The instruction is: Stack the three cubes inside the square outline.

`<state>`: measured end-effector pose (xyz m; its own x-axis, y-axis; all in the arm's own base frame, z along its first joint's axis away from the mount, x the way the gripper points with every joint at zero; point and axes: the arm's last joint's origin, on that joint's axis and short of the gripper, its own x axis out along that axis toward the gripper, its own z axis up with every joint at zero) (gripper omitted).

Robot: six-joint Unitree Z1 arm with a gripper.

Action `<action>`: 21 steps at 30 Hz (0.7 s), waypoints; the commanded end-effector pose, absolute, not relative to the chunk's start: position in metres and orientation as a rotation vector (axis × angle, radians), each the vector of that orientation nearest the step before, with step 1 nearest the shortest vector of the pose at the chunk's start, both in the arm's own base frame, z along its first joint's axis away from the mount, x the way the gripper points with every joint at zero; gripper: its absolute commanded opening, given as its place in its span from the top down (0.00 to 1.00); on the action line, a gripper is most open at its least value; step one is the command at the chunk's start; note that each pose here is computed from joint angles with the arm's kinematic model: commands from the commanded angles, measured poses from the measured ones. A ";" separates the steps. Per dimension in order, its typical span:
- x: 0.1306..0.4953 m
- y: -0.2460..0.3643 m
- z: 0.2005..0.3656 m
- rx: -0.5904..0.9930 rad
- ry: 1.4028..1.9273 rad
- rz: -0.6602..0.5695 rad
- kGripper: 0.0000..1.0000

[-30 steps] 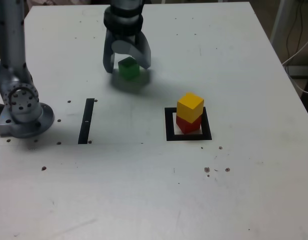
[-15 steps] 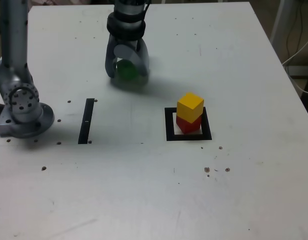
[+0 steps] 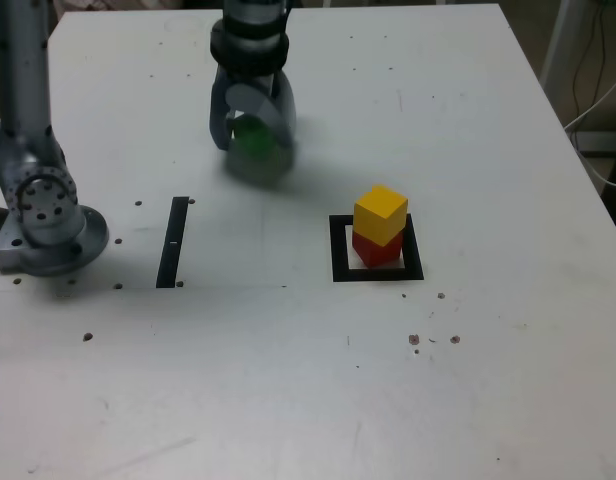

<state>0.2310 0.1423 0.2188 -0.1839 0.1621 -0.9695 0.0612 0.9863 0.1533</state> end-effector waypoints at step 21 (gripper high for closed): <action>0.272 0.018 0.325 0.139 1.642 0.078 0.54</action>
<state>0.2694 0.0217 0.3213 -0.0857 0.1423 -0.9861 0.0437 0.9893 0.1389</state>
